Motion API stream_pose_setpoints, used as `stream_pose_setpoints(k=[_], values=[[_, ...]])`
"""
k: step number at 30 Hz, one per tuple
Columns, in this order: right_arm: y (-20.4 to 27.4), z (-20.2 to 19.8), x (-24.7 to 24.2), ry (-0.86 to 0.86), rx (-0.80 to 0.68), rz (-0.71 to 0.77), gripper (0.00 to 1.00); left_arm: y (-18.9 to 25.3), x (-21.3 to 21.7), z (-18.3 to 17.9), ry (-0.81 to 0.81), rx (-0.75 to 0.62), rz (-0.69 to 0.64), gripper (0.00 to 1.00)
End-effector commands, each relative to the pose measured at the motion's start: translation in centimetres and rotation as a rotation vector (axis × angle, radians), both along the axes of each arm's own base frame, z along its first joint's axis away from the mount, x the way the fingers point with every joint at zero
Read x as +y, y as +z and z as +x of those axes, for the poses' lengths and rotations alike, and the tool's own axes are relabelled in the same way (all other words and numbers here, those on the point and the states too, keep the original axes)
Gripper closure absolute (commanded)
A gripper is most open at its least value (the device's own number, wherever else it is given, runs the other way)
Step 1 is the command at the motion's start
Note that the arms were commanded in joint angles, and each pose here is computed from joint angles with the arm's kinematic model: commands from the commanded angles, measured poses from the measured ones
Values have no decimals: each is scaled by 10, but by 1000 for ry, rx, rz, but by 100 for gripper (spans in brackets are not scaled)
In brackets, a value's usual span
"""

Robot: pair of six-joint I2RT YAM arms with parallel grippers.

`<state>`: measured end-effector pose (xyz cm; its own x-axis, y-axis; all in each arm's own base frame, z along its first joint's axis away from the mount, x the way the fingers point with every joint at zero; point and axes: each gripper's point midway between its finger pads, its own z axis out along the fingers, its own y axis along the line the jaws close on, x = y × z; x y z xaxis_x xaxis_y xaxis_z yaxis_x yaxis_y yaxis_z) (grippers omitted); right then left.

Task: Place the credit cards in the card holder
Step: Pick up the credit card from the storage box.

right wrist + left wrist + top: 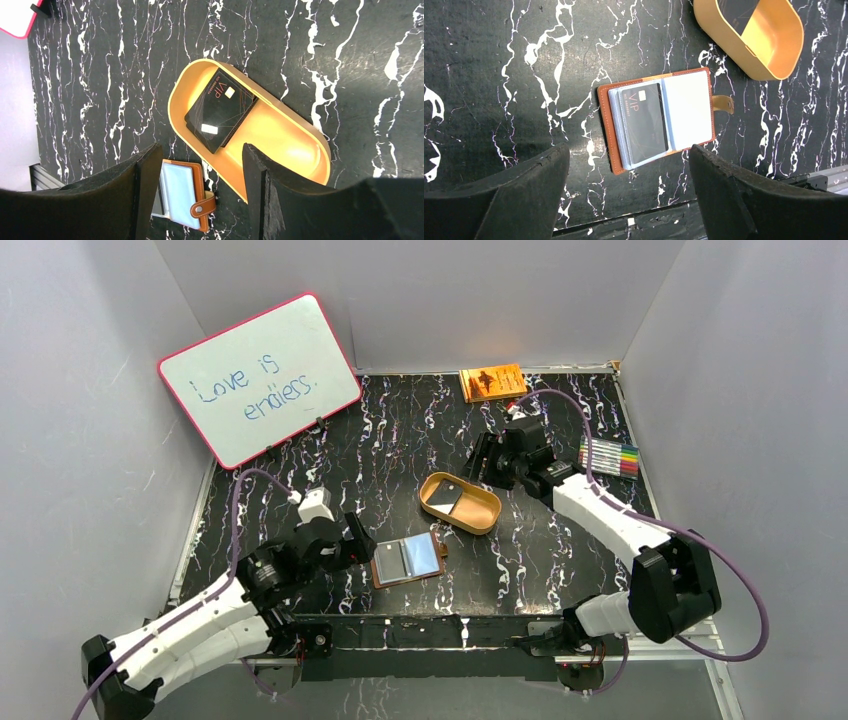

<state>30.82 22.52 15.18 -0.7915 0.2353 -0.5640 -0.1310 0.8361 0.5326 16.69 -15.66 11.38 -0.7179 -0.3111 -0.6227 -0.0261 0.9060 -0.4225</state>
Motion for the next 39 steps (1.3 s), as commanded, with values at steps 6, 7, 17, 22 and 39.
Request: stream_pose_setpoints(k=[6, 7, 17, 22, 39], values=[[10, 28, 11, -87, -111, 137, 28, 5, -3, -6, -84, -61, -38, 15], [6, 28, 11, -89, -103, 132, 28, 5, -4, -5, -86, -61, -35, 15], [-28, 18, 16, -66, 3, 124, 31, -2, -3, -6, -86, -38, -13, 15], [-46, 15, 19, -71, 67, 124, 34, -3, -3, -6, -84, -32, -4, 16], [-98, 10, 33, -76, 247, 131, 40, -10, -2, -5, -75, -10, 24, 16]])
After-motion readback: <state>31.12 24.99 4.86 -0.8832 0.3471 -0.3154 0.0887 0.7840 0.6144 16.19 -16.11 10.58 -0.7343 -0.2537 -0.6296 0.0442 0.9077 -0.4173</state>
